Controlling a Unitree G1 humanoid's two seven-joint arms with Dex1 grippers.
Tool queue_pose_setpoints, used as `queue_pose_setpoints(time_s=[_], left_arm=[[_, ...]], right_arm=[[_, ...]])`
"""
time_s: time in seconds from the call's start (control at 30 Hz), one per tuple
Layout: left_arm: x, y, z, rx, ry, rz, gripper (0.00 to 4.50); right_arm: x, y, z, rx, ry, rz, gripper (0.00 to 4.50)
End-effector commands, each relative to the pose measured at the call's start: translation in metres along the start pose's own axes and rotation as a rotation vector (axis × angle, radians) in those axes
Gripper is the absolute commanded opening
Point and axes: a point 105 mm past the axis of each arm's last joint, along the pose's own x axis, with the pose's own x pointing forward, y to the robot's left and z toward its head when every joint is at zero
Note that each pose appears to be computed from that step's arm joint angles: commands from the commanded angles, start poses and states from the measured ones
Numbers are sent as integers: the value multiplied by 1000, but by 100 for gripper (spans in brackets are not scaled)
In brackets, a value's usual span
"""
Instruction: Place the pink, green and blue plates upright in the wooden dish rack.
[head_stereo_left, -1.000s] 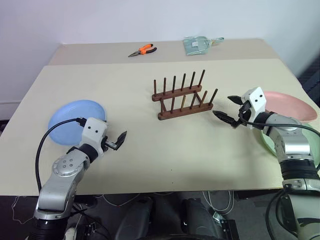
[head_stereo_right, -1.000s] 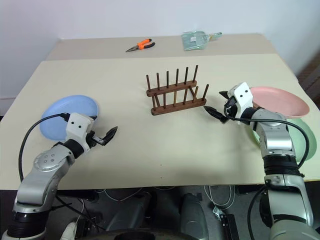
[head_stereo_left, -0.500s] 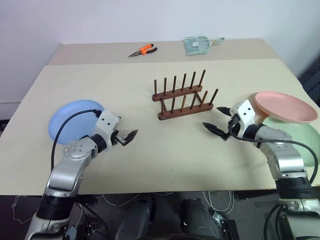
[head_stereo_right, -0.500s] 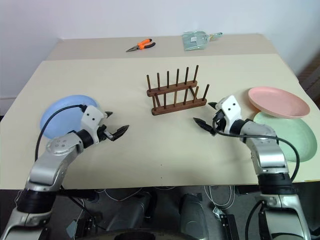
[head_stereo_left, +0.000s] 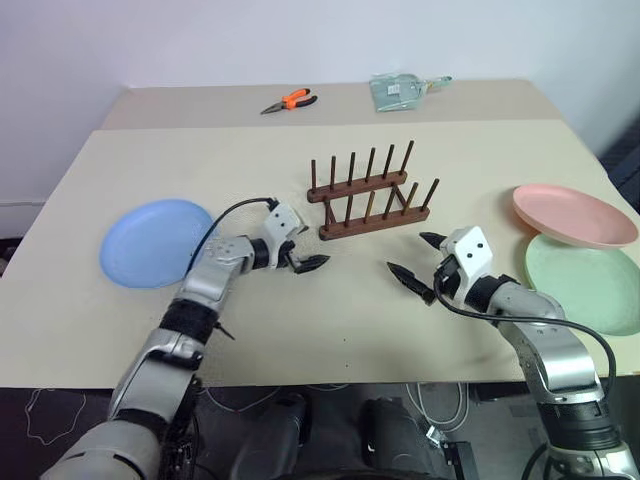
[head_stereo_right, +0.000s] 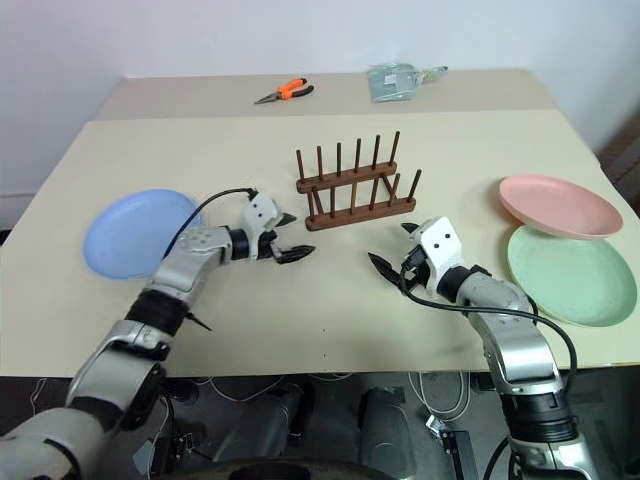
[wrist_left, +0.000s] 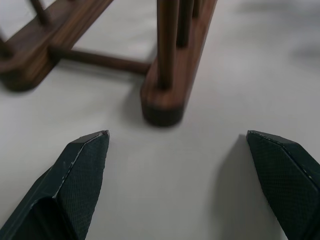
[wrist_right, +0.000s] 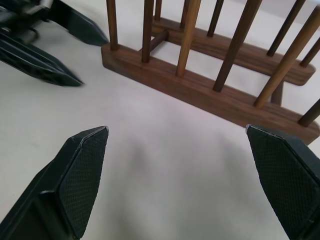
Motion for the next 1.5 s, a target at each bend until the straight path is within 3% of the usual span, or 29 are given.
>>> queue_pose_setpoints(time_s=[0.03,0.2,0.23,0.27,0.43,0.53,0.73,0.93,1.0,1.07,1.17,1.33,1.5], left_arm=[[12,-7,-12,-15,34,-21,362],[19,-8,-9,-7,12,-23,111],[19,-8,-9,-5,10,-22,76],[19,-9,-9,1,7,-25,75],[12,-22,-7,92,-17,-108,75],[-4,-42,4,164,-58,-266,75],[-18,-54,9,172,-55,-354,75],[-30,-41,-15,153,67,-272,351],[-40,-37,-24,150,103,-244,351],[-52,-38,-29,122,120,-237,357],[-65,-49,-26,68,97,-263,267],[-61,-79,-11,-9,44,-317,20],[-31,-92,-14,8,66,-243,4]], right_arm=[[-6,-3,11,-21,-36,-31,450],[-5,-2,8,-27,-27,-31,450],[-5,-2,8,-28,-26,-30,450],[-5,-2,8,-33,-21,-28,450],[-20,-8,0,-53,40,-11,450],[-49,-22,-14,-46,136,-13,450],[-77,-44,-26,-58,215,-70,450],[-84,-41,-30,-62,243,-50,450],[-85,-38,-31,-62,254,-27,450],[-85,-33,-33,-64,266,6,396],[-82,-26,-36,-71,277,48,266],[-70,-17,-47,-91,300,80,6],[-54,-24,-56,-147,318,22,0]])
